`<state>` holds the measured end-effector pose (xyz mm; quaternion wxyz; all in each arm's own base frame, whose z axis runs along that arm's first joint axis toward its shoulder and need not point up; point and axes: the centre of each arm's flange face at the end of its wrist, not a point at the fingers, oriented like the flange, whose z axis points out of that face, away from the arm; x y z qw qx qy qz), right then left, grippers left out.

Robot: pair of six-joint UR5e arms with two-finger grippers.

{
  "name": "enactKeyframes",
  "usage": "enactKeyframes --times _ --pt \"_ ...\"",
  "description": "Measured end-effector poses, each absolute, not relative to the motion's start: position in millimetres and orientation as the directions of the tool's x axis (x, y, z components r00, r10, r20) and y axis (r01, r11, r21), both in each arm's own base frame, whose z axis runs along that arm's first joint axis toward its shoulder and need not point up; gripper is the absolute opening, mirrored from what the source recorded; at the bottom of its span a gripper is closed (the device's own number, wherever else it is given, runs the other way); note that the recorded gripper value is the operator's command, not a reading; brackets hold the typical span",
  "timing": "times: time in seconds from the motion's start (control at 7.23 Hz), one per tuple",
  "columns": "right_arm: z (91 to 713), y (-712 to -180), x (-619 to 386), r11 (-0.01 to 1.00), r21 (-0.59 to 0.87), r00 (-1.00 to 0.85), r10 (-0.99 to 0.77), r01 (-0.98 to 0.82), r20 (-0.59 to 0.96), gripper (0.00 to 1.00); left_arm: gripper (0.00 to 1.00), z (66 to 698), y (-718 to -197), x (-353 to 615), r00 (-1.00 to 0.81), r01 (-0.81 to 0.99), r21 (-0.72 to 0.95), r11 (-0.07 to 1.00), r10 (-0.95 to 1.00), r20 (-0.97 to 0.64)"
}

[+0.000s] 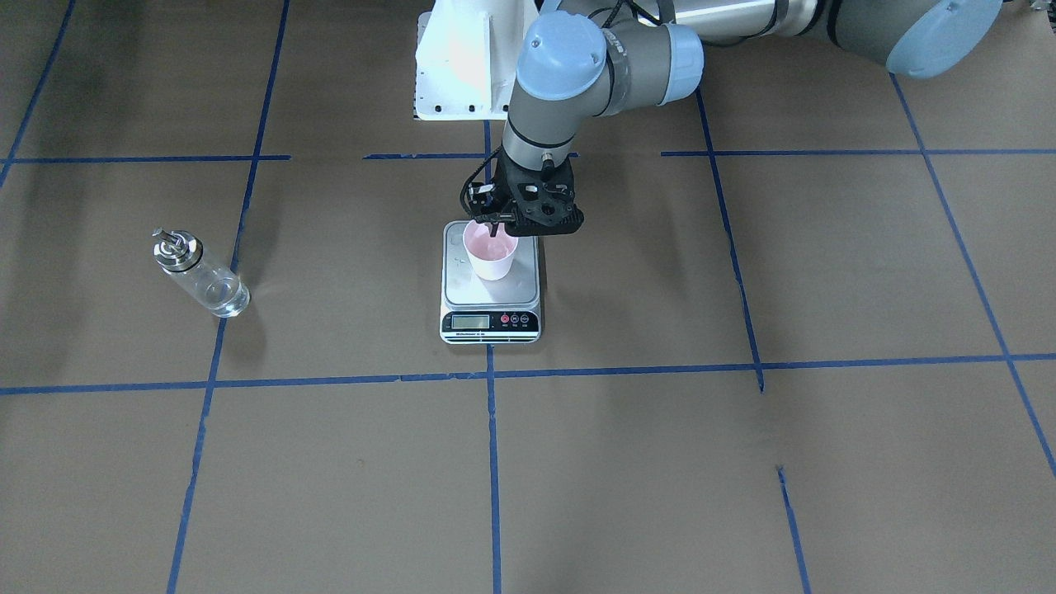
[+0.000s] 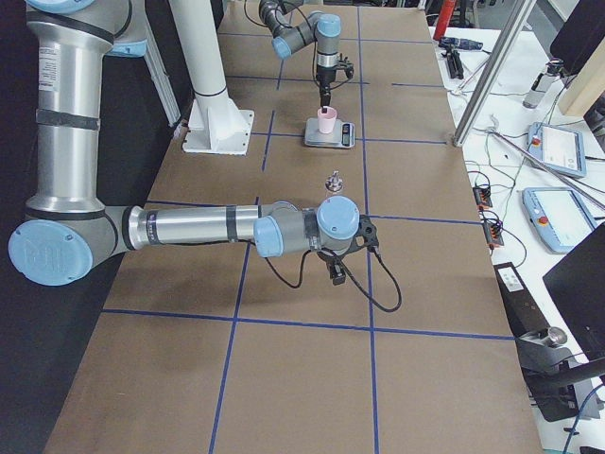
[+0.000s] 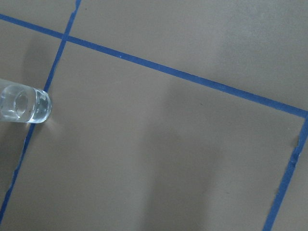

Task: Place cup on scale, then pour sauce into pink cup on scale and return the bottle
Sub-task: 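Release the cup and lift the left gripper away while the right gripper approaches the bottle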

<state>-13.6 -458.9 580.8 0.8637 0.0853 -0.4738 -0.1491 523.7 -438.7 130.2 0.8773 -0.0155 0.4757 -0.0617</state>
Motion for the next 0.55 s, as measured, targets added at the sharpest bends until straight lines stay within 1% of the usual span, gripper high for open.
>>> enactKeyframes --times 0.28,0.55 --pt "539 -455 -33 0.955 0.258 0.504 -0.295 0.143 0.811 1.00 0.62 111 -429 447 0.453 0.134 -0.039 0.990 -0.096 -0.886" --pt "498 -438 -53 0.957 0.263 0.487 -0.288 0.122 0.825 1.00 0.62 111 -428 411 0.427 0.167 -0.023 0.986 -0.093 -0.900"
